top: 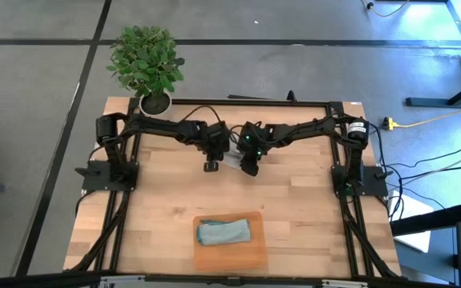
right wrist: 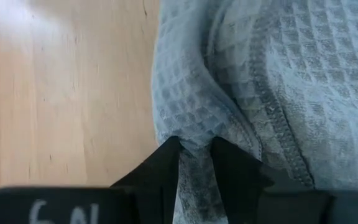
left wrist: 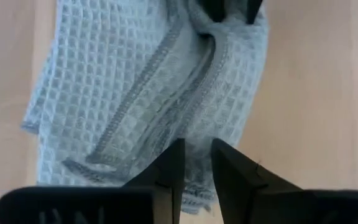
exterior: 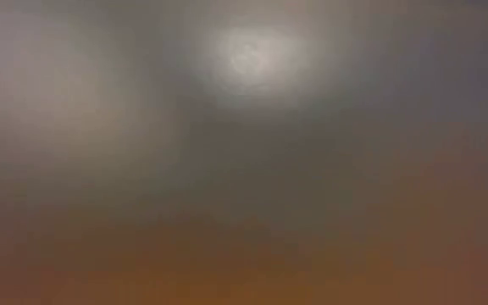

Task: Roll microfiber towels into tight, uniform cylinder then place into a basket
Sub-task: Roll the gray towel

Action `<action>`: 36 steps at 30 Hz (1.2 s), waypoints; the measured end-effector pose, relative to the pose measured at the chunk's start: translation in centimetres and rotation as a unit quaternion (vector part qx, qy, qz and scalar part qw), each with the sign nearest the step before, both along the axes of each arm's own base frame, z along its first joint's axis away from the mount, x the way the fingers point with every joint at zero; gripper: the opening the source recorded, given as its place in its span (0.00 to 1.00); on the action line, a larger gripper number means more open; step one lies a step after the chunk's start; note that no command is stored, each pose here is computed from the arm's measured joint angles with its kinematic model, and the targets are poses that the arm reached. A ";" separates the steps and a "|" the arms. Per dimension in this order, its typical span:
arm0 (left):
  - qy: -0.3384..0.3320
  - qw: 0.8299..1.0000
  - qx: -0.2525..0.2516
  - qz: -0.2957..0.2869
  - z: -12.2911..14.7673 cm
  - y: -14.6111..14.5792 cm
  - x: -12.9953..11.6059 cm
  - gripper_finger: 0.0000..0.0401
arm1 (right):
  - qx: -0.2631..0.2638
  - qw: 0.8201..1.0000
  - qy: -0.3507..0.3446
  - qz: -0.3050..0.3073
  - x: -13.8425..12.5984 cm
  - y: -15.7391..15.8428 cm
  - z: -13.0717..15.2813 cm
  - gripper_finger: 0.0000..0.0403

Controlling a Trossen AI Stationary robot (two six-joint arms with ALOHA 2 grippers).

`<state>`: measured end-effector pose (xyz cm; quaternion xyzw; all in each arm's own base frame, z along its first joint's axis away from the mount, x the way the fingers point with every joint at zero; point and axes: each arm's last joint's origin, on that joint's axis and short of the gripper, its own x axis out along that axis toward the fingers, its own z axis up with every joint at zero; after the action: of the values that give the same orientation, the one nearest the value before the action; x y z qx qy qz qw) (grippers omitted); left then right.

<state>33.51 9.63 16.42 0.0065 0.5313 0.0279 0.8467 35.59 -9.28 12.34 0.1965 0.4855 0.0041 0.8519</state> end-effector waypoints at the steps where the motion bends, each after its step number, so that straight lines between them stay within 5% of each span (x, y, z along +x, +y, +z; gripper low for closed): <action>1: 0.003 1.000 0.000 0.000 -0.3 0.2 0.0 0.17 | 0.001 1.000 0.000 0.000 0.0 0.0 0.0 0.26; 13: 0.040 0.998 -0.041 -0.005 -2.8 0.5 0.3 0.11 | -0.008 1.000 -0.001 -0.001 -0.4 -0.2 0.9 0.26; 24: 0.074 0.995 -0.066 0.002 -3.1 0.1 -0.4 0.05 | -0.103 0.979 -0.008 0.176 -1.4 3.6 3.9 0.26; 31: 0.073 0.995 -0.068 0.004 -3.1 0.1 -0.4 0.06 | -0.133 0.970 -0.014 0.202 -1.0 5.2 3.8 0.28; 36: 0.073 0.995 -0.069 0.004 -3.1 0.1 -0.4 0.05 | -0.193 0.959 -0.020 0.205 -0.5 5.2 3.7 0.39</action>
<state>33.11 9.71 13.28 -0.0519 0.5922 -0.0055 0.8041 35.09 -4.07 16.05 -0.0754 0.4899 0.0887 0.8640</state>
